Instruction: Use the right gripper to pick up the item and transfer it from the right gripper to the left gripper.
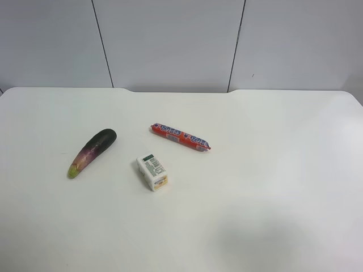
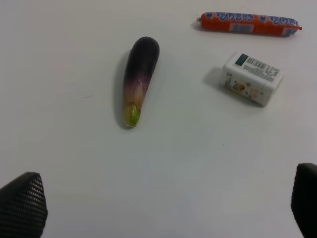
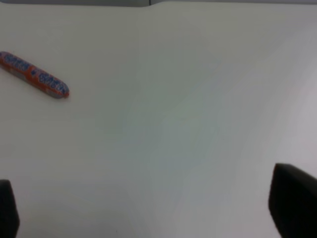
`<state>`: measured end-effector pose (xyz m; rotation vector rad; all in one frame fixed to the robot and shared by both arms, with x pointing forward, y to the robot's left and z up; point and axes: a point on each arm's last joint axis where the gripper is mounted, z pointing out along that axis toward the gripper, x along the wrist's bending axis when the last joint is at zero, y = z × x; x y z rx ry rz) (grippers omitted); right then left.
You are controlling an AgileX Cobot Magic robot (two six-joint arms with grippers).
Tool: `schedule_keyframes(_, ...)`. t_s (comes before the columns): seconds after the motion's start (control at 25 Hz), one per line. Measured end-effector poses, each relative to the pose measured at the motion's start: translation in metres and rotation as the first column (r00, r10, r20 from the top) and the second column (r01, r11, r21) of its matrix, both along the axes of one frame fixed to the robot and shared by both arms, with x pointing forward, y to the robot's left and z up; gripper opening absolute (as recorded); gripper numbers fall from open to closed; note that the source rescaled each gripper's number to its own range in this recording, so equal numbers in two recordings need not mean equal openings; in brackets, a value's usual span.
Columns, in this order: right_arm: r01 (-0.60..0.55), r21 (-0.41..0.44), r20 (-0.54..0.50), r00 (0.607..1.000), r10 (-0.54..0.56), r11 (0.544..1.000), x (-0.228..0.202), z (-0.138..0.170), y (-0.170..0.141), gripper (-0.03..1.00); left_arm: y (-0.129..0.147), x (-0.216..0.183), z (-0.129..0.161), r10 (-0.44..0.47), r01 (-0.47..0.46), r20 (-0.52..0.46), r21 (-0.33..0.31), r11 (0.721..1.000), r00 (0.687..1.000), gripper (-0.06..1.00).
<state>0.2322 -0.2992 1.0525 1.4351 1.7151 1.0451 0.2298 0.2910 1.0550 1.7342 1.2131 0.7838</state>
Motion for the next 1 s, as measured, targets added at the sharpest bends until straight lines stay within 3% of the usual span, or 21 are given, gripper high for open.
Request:
schedule_keyframes(0.24,0.000,0.000,0.000,1.000,0.000,1.000,0.0000,0.0000,0.0000,1.00,-0.0002,0.0002,0.0000,0.021,-0.021,0.000,0.000,1.000,1.000,1.00)
schedule_keyframes(0.6,0.003,0.000,0.000,1.000,-0.003,1.000,0.0000,0.0000,0.0000,1.00,-0.0016,0.0020,0.0000,0.206,-0.206,0.000,0.000,0.979,0.979,1.00)
schedule_keyframes(1.0,0.118,0.000,0.000,0.993,-0.118,0.993,0.0001,0.0000,0.0008,1.00,-0.0017,0.0022,0.0000,0.218,-0.218,0.000,0.000,0.976,0.976,1.00)
